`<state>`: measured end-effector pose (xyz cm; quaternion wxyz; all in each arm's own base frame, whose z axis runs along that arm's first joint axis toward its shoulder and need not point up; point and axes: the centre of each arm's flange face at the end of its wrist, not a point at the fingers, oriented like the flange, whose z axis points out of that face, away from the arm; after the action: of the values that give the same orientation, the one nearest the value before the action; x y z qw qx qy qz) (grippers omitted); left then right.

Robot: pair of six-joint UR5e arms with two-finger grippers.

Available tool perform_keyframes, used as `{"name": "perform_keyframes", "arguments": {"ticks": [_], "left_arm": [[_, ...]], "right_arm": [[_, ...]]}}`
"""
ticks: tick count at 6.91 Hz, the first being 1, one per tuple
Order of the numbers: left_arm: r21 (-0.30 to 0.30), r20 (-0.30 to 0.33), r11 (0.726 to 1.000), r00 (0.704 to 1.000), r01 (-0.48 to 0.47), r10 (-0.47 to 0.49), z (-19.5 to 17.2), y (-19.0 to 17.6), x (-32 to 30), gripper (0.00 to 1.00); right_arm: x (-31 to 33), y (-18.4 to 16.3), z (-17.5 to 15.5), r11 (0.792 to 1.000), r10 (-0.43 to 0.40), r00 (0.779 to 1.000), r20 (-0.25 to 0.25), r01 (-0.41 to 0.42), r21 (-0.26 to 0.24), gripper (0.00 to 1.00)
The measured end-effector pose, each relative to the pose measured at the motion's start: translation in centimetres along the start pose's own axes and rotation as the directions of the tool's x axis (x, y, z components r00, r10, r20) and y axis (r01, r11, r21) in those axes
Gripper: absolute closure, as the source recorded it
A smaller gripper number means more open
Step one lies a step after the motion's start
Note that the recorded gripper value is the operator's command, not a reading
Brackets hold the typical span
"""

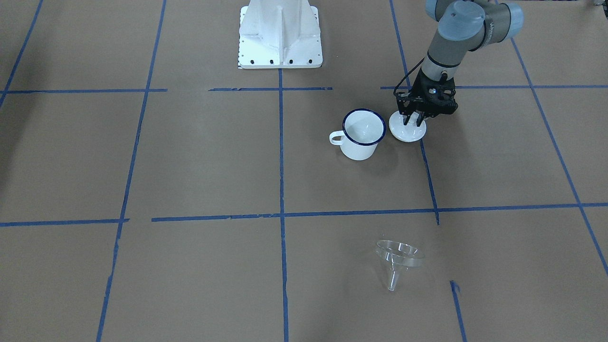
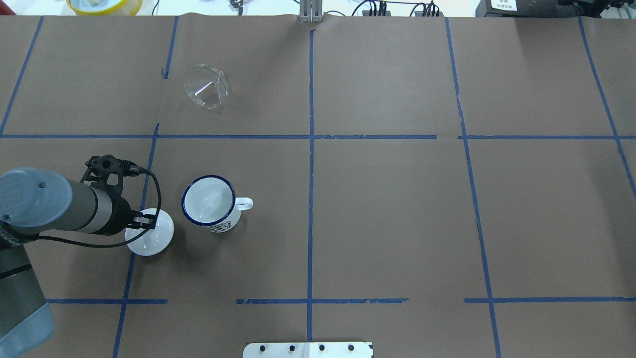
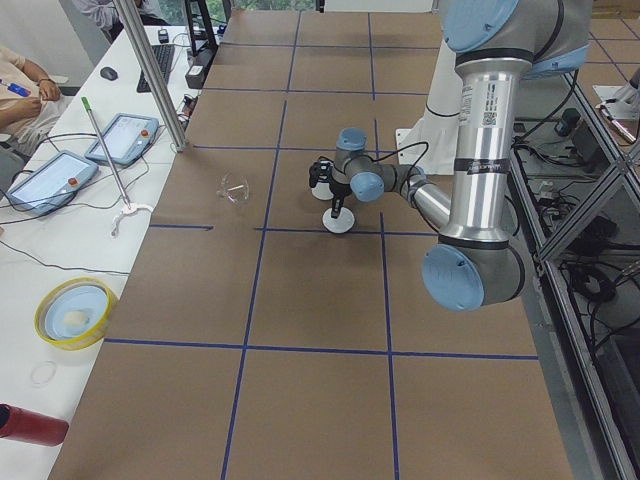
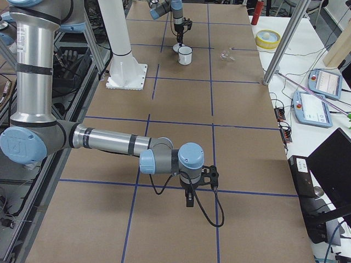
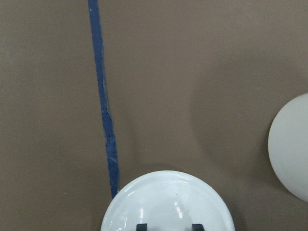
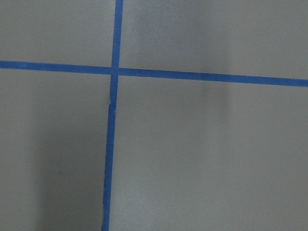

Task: Remove funnel from cup
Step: 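Lift the white lid and carry it over the white mug, then lower the white lid onto the mug opening and settle it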

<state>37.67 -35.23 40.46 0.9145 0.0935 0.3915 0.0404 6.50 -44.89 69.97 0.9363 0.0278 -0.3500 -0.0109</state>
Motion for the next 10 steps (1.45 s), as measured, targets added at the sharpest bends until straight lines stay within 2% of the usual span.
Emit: {"name": "perform_keyframes", "arguments": {"ticks": [3, 6, 8, 10], "left_arm": [[0.034, 0.020, 0.999, 1.000, 0.024, -0.024, -6.8, -2.4, 0.6, 1.00], [0.020, -0.005, 0.999, 0.999, 0.041, -0.041, -13.2, -7.3, 7.6, 1.00], [-0.015, -0.017, 0.998, 0.997, 0.069, -0.069, -13.0, -9.4, 11.4, 1.00], [-0.040, 0.003, 0.995, 0.996, 0.094, -0.094, -11.2, -10.2, 12.5, 1.00]], "right_arm": [[0.0, 0.0, 0.0, 1.000, 0.000, 1.000, 0.000, 0.000, 0.000, 0.00], [0.0, 0.0, 0.0, 1.000, 0.000, 1.000, 0.000, 0.000, 0.000, 0.00], [0.0, 0.0, 0.0, 1.000, 0.000, 1.000, 0.000, 0.000, 0.000, 0.00], [0.0, 0.0, 0.0, 1.000, 0.000, 1.000, 0.000, 0.000, 0.000, 0.00]]}}
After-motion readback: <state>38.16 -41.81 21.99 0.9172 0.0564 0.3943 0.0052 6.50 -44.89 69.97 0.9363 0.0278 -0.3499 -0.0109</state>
